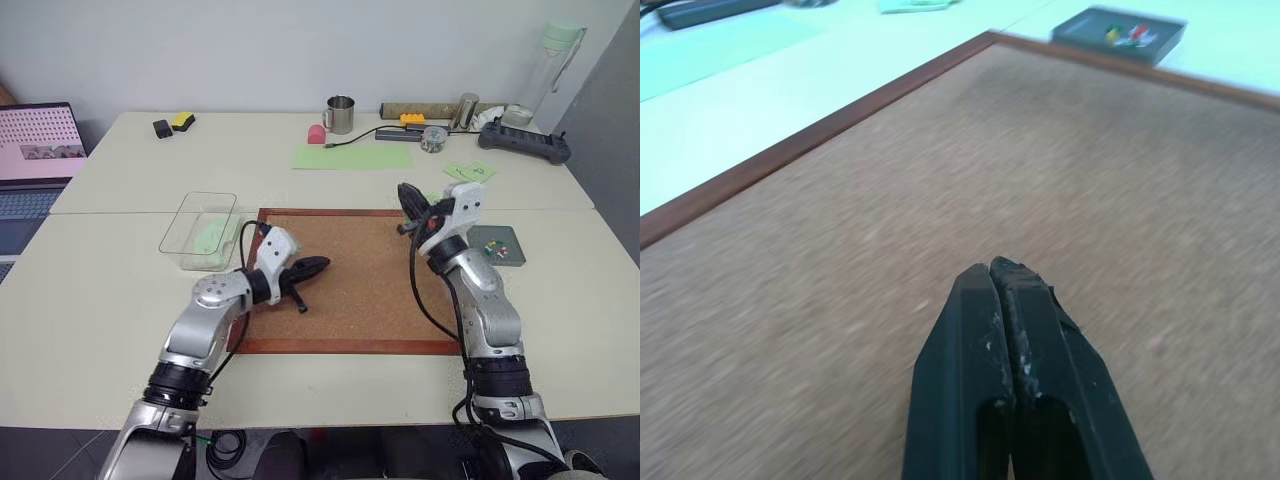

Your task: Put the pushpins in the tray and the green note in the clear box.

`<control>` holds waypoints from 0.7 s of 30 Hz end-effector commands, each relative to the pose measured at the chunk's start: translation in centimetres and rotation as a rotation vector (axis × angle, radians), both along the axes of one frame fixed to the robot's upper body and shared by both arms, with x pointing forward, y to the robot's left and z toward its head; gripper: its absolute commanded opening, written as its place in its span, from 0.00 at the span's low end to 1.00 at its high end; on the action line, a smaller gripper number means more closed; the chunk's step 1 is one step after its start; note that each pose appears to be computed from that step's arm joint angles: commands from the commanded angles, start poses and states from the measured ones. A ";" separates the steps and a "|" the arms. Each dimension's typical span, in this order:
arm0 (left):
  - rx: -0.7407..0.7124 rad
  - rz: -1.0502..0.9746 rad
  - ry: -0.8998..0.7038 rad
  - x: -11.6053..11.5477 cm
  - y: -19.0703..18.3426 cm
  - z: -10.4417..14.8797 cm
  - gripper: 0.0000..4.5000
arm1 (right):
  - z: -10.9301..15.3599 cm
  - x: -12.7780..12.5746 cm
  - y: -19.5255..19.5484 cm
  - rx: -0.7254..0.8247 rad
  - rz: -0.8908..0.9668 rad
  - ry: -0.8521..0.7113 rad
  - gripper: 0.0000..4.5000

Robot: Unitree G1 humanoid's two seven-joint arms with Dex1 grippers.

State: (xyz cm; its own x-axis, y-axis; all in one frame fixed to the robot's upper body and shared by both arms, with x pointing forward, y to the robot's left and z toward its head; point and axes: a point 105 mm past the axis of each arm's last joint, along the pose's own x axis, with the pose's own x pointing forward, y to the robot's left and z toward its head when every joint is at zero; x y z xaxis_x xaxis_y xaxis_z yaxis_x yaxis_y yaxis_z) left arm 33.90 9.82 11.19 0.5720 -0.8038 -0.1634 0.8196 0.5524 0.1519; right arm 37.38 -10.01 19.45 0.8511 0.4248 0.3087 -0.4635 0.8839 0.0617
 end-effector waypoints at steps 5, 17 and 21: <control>-0.182 -0.047 -0.095 0.2 -2.0 5.4 0.04 | 2.6 -1.4 1.1 0.069 0.087 -0.043 0.00; -0.414 -0.126 0.003 -0.6 -5.3 8.6 0.60 | 3.5 -2.4 2.4 0.004 0.146 -0.099 0.00; -0.468 -0.128 0.068 -0.6 -6.2 8.4 0.80 | 4.2 -3.3 3.1 -0.029 0.176 -0.158 0.00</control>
